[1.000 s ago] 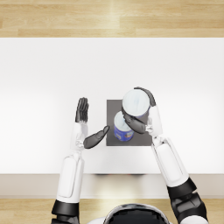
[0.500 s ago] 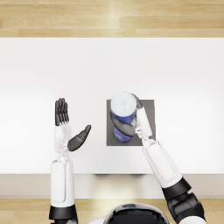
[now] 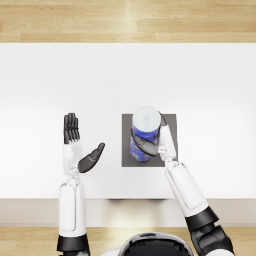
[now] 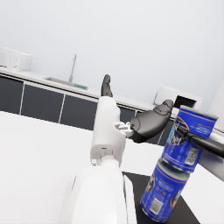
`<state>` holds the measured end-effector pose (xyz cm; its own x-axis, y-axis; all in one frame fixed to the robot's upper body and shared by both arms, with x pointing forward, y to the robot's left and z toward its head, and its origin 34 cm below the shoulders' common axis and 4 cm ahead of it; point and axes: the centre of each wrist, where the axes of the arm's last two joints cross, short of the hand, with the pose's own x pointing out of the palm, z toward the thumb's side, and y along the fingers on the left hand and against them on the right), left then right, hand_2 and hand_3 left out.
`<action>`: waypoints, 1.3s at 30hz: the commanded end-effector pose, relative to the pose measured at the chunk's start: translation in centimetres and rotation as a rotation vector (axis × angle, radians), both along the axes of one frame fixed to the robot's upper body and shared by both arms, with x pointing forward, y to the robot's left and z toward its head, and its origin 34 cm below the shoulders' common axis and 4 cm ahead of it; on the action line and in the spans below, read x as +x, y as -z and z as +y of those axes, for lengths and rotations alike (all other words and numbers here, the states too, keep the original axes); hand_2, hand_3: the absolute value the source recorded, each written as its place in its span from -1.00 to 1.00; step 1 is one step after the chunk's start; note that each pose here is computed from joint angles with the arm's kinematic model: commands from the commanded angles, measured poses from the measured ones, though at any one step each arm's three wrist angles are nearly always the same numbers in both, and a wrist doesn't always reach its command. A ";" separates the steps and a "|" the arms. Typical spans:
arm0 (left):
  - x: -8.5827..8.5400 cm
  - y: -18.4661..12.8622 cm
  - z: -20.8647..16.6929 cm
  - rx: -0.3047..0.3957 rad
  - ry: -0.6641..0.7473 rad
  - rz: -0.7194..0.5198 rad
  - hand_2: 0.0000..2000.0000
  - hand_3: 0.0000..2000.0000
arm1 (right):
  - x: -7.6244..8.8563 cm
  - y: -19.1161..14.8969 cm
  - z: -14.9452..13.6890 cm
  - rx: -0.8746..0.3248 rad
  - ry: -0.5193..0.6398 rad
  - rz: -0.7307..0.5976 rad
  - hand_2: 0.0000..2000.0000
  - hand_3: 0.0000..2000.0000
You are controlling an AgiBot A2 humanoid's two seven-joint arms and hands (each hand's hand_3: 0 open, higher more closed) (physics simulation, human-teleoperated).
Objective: Pick up the blue can on the left and place it in the middle, then pick up the blue can on the right and place it on top of the can in the middle
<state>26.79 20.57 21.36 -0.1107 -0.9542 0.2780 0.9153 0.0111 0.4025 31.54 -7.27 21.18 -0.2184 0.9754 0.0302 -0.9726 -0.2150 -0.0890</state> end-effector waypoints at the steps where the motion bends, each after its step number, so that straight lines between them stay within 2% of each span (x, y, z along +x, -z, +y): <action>1: 0.0 0.0 0.0 0.000 0.001 0.000 -1.00 -1.00 | 0.2 -0.7 -0.4 0.022 0.014 -0.015 1.00 0.52; 2: -0.1 -0.4 0.0 0.000 0.000 -0.017 -1.00 -1.00 | 0.1 -0.5 -0.4 0.019 0.006 -0.011 -0.36 0.19; 3: -0.1 0.0 0.0 -0.001 0.001 -0.001 -1.00 -1.00 | 0.0 -0.6 -0.4 0.020 -0.008 -0.015 -1.00 -0.13; 5: 0.0 -0.5 0.0 -0.002 0.000 -0.020 -1.00 -1.00 | 0.1 -0.6 -0.5 0.034 0.026 -0.001 -1.00 -0.79; 6: -0.1 0.0 -0.1 -0.003 0.001 -0.002 -1.00 -1.00 | 0.1 -0.8 -0.4 0.044 0.040 -0.002 -1.00 -1.00; 12: -0.1 -0.4 -0.3 -0.005 0.009 -0.017 -1.00 -1.00 | -0.3 -3.5 -0.4 0.114 0.062 -0.069 -1.00 -1.00; 13: -0.1 0.0 -0.2 -0.007 0.005 0.000 -1.00 -1.00 | -0.3 -3.8 -0.8 -0.268 -0.054 -0.211 -1.00 -1.00; 14: -0.1 0.0 -0.3 -0.007 0.006 -0.001 -1.00 -1.00 | -0.5 -4.8 -0.5 0.055 0.040 -0.137 -1.00 -1.00; 20: -0.2 -1.0 -0.6 -0.007 0.017 -0.041 -1.00 -1.00 | -0.8 -8.9 -0.8 0.165 0.069 -0.234 -1.00 -1.00; 21: -0.2 -1.3 -0.6 -0.008 0.017 -0.049 -1.00 -1.00 | -1.0 -9.4 -1.3 -0.105 0.009 -0.347 -1.00 -1.00; 22: -0.2 -1.4 -0.7 -0.008 0.020 -0.053 -1.00 -1.00 | -1.2 -10.3 -1.3 0.136 0.066 -0.298 -1.00 -1.00; 23: -0.2 -0.6 -0.6 -0.010 0.017 -0.026 -1.00 -1.00 | -1.3 -10.9 -1.6 0.151 0.074 -0.316 -1.00 -1.00; 29: -0.2 -4.0 -0.7 -0.013 0.018 -0.151 -1.00 -1.00 | -2.5 -15.0 -4.2 0.295 0.143 -0.442 -1.00 -1.00; 33: 0.0 -6.3 0.0 -0.017 -0.007 -0.234 -1.00 -1.00 | -2.8 -15.7 -7.2 0.364 0.236 -0.475 -1.00 -1.00; 36: 0.0 -6.4 0.9 -0.026 -0.040 -0.237 -1.00 -1.00 | -2.9 -15.2 -9.6 0.306 0.162 -0.586 -1.00 -1.00; 39: -0.1 -5.7 1.4 -0.035 -0.061 -0.214 -1.00 -1.00 | -2.9 -14.4 -11.3 0.298 0.153 -0.689 -1.00 -1.00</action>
